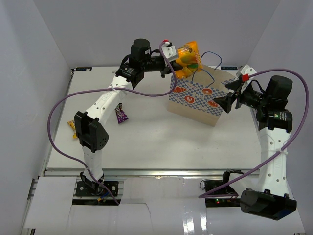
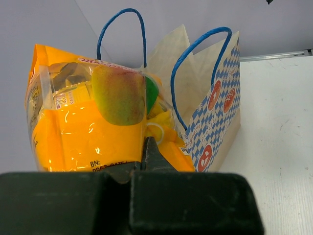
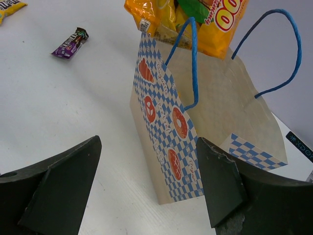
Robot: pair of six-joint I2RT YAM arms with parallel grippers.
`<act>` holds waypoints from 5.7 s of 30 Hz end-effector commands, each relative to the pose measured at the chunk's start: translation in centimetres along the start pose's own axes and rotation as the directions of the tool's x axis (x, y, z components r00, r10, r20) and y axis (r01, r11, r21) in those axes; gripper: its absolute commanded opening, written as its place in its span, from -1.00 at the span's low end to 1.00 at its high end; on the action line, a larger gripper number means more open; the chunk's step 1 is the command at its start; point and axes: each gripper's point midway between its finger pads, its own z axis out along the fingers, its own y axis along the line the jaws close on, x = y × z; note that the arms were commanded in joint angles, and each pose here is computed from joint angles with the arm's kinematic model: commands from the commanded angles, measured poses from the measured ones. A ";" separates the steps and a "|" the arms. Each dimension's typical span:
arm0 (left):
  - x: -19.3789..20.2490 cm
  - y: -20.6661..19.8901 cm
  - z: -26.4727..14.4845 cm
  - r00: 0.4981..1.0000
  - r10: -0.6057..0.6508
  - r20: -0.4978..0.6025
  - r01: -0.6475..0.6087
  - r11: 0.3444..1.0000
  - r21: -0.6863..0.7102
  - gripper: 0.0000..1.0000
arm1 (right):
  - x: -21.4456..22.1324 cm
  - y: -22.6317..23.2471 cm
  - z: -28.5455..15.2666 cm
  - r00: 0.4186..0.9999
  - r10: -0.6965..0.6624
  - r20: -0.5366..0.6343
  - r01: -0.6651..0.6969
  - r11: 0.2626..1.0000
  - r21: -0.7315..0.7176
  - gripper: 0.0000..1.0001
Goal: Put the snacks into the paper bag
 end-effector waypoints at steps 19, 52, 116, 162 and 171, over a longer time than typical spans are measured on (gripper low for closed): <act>-7.8 0.9 -1.1 0.920 0.369 0.131 -0.365 0.930 -0.049 -1.00 | -0.4 0.0 0.2 0.999 0.002 0.037 -0.002 1.000 -0.011 0.68; -4.7 -0.2 1.5 0.881 0.459 0.120 -0.462 0.887 -0.001 -1.00 | -0.1 0.0 0.3 0.999 0.024 0.041 -0.023 1.000 -0.012 0.68; -6.9 -14.7 -29.4 0.615 -0.611 0.499 0.756 0.275 -0.594 0.96 | 11.0 26.1 45.1 0.840 0.447 -0.309 -0.462 0.886 0.027 0.79; 5.2 -14.4 -32.0 0.724 -0.561 0.401 0.543 0.105 -0.833 0.96 | -11.2 6.2 11.6 0.930 -0.327 0.168 0.357 0.913 -0.196 -0.81; 7.0 -14.8 -28.0 0.691 -0.668 0.276 0.533 0.213 -0.819 0.96 | -9.7 -8.0 3.4 0.941 -0.339 0.001 0.334 0.928 0.164 -0.81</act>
